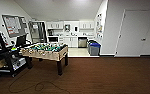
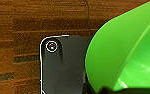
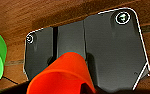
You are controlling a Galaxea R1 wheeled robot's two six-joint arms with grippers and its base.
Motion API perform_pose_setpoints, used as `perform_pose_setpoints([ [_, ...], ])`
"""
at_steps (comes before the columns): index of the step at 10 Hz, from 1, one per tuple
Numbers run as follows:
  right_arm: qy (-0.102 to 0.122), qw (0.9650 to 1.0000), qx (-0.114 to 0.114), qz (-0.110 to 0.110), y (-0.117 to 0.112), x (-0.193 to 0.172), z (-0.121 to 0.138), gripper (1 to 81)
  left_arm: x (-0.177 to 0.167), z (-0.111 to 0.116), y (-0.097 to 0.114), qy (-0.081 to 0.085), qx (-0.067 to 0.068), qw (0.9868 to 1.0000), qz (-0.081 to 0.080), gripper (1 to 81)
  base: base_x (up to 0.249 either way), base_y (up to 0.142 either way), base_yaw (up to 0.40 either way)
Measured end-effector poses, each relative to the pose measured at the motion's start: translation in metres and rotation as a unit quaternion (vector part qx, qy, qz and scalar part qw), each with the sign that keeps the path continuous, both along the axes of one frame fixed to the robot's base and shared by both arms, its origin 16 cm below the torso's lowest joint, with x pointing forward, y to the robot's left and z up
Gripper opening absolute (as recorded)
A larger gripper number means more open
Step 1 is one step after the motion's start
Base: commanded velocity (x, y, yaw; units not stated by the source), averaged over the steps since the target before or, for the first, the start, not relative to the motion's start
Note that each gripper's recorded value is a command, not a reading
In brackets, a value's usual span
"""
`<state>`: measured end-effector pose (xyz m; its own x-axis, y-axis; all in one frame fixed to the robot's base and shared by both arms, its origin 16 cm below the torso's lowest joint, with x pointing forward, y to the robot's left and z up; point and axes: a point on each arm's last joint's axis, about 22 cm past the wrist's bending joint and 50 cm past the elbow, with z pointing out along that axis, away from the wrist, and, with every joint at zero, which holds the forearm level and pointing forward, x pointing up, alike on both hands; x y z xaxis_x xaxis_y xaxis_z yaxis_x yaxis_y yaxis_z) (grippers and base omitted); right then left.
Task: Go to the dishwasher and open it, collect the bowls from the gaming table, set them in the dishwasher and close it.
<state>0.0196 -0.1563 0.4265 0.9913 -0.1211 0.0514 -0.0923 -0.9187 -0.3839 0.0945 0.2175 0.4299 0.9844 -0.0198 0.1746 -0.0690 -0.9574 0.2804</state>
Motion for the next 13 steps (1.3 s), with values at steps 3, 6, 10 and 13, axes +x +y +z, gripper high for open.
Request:
perform_pose_setpoints([
  [3, 0.002, 1.0, 0.0, 0.0, -0.0004, -0.0033, -0.0002, 1.0, -0.0052, -0.0007, -0.0003, 0.004, 0.0, 1.0, 0.0, 1.0, 0.11, 0.0, 0.0],
  [6, 0.001, 1.0, -0.001, 0.0, -0.0007, -0.0022, -0.0002, 1.0, -0.0031, -0.0004, -0.0006, 0.002, 0.0, 1.0, 0.0, 1.0, 0.11, 0.0, 0.0],
  [10, 0.001, 1.0, 0.0, 0.0, -0.0007, -0.0023, -0.0002, 1.0, -0.0032, -0.0005, -0.0007, 0.003, -0.001, 1.0, -0.001, 1.0, 0.092, 0.0, 0.0],
  [13, 0.002, 1.0, 0.0, 0.0, -0.0004, -0.0023, -0.0002, 1.0, -0.0026, -0.0005, -0.0006, 0.003, -0.001, 1.0, 0.0, 1.0, 0.082, 0.0, 0.0],
])
